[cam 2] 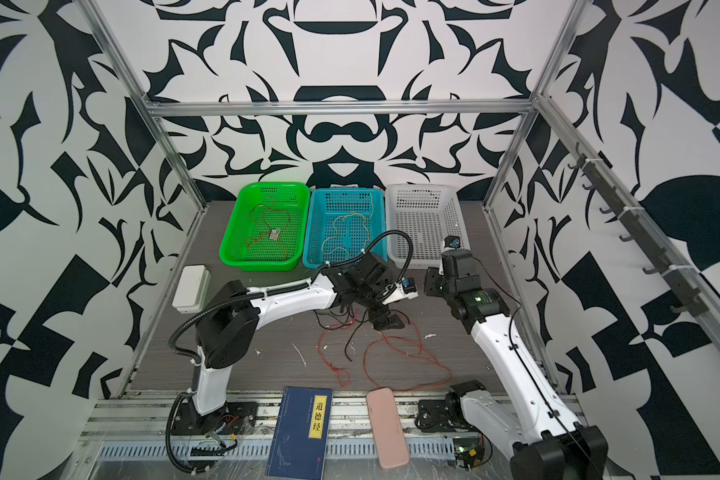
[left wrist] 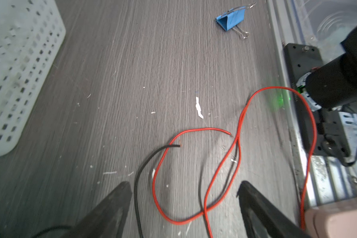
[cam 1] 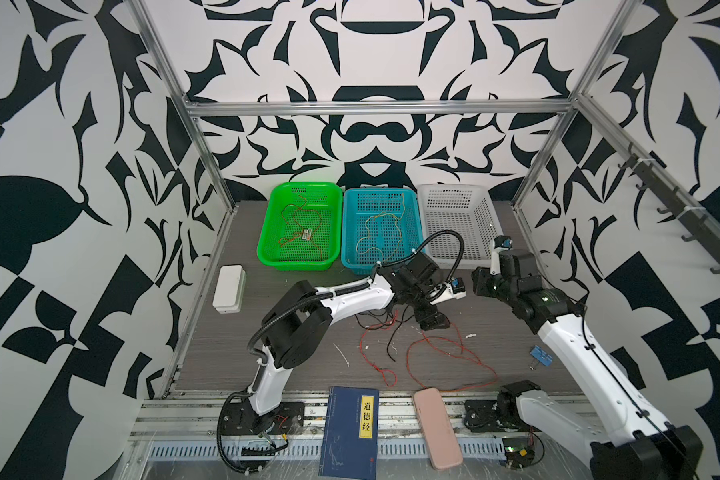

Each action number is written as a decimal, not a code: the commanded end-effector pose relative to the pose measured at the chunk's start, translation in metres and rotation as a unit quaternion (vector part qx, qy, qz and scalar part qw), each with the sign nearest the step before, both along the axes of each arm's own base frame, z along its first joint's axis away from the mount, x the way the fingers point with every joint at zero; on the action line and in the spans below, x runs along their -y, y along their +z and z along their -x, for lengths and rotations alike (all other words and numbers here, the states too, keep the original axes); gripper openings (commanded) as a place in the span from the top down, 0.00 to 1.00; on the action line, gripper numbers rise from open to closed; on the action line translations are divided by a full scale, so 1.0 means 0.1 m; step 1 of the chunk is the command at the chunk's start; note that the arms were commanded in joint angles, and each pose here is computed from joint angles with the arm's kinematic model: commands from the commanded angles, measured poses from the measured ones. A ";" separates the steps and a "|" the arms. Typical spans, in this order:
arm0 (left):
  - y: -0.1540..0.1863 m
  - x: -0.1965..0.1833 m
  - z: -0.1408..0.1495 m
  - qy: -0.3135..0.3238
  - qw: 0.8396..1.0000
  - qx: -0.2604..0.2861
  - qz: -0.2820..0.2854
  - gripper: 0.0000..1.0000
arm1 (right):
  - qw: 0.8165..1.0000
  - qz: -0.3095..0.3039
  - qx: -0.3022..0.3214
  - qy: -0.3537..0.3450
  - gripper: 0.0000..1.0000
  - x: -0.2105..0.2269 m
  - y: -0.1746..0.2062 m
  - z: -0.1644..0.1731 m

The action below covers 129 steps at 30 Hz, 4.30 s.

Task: Untangle and sort cables by color
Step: Pick up the cable from the bottom-right of the table, then straighten the cable.

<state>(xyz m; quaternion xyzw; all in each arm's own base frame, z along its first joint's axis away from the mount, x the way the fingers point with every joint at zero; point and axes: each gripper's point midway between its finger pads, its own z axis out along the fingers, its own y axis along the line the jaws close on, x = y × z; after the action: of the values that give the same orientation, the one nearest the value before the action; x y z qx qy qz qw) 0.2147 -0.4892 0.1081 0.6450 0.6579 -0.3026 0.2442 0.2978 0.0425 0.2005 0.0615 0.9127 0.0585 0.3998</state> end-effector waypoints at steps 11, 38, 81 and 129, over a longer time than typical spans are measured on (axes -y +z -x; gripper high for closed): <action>-0.89 0.05 0.24 -0.046 0.993 0.024 -0.106 0.17 | 1.000 -0.017 0.019 0.005 0.55 0.03 0.13 0.00; -0.46 -0.17 0.27 -0.024 0.995 0.059 -0.076 1.00 | 1.000 -0.016 0.012 0.012 0.57 0.03 0.00 0.03; 1.71 -1.43 -1.04 0.268 0.942 0.155 0.127 1.00 | 0.871 -0.253 0.222 0.359 0.41 -2.43 0.67 0.08; 4.07 -2.81 -1.09 0.421 0.819 0.176 0.349 1.00 | 0.934 0.001 0.156 0.322 0.96 -2.38 -0.22 -0.04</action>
<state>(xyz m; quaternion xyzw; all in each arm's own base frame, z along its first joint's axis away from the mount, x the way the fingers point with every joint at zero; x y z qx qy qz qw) 0.3279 -0.2354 0.4888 0.2369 0.6717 -0.2841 0.6419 0.3017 0.2942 0.1772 -0.2445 0.8071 0.2250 0.4880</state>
